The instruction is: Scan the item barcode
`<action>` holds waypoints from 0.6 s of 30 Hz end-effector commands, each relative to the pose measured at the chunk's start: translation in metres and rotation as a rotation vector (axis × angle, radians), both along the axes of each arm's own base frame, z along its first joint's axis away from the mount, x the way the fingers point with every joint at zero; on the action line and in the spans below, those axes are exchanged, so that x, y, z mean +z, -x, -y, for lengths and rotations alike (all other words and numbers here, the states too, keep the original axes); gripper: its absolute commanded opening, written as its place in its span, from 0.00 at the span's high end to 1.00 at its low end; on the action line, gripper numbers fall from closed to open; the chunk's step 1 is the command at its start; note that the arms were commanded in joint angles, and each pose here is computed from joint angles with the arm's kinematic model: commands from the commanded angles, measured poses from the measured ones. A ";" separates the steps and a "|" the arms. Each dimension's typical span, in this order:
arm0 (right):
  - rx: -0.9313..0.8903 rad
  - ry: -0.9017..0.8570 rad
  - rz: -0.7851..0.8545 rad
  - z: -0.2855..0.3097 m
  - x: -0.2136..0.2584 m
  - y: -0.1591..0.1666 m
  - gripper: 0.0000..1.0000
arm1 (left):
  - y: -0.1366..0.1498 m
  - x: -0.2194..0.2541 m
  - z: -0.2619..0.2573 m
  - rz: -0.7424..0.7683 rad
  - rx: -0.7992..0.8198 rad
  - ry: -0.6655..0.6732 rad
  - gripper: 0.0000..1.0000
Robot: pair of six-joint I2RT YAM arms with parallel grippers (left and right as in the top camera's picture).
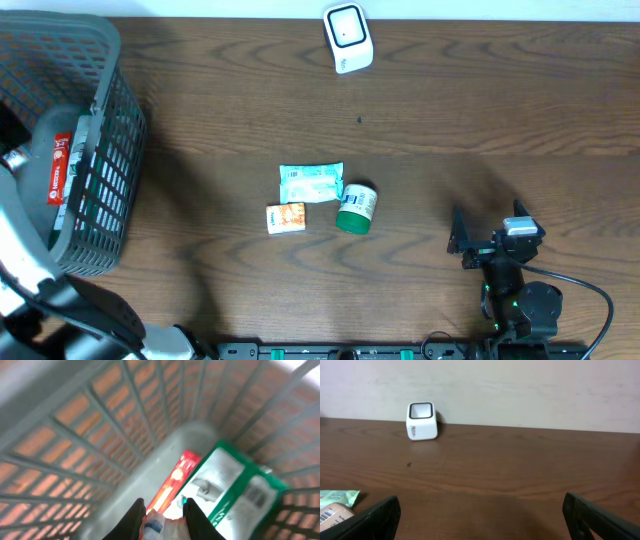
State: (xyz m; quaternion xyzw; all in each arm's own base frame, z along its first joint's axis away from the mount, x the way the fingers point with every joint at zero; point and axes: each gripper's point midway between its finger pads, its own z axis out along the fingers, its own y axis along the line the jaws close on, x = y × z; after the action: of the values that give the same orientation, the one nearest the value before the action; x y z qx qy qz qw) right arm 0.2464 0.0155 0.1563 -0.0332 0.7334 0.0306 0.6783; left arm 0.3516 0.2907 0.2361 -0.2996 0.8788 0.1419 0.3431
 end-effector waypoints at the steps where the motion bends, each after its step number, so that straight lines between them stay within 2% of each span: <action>1: -0.009 -0.013 -0.005 0.002 -0.001 0.000 0.01 | 0.009 -0.071 -0.009 -0.176 0.051 0.068 0.92; 5: -0.009 -0.013 -0.005 0.002 -0.001 0.000 0.01 | 0.008 -0.152 -0.010 -0.328 0.040 0.180 0.92; 9: -0.009 -0.013 -0.005 0.002 -0.001 0.000 0.01 | 0.001 -0.190 -0.002 -0.363 -0.032 0.247 0.91; 10: -0.009 -0.013 -0.005 0.002 -0.001 0.000 0.01 | -0.003 -0.195 0.001 -0.358 -0.064 0.262 0.87; 14: -0.009 -0.013 -0.005 0.002 -0.001 0.000 0.01 | -0.014 -0.201 0.010 -0.324 -0.142 0.294 0.67; 15: -0.009 -0.013 -0.005 0.002 -0.001 0.000 0.01 | -0.014 -0.201 0.010 -0.324 -0.142 0.293 0.59; 16: -0.009 -0.013 -0.005 0.002 -0.001 0.000 0.01 | -0.014 -0.201 0.010 -0.326 -0.142 0.293 0.39; 18: -0.009 -0.013 -0.005 0.002 -0.001 0.000 0.01 | -0.011 -0.203 0.009 -0.338 -0.135 0.291 0.30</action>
State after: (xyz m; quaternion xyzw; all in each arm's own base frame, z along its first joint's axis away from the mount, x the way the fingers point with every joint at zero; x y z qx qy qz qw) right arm 0.2464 0.0156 0.1561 -0.0333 0.7337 0.0308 0.6780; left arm 0.3628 0.2887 0.0350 -0.2727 0.9482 0.0529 0.1539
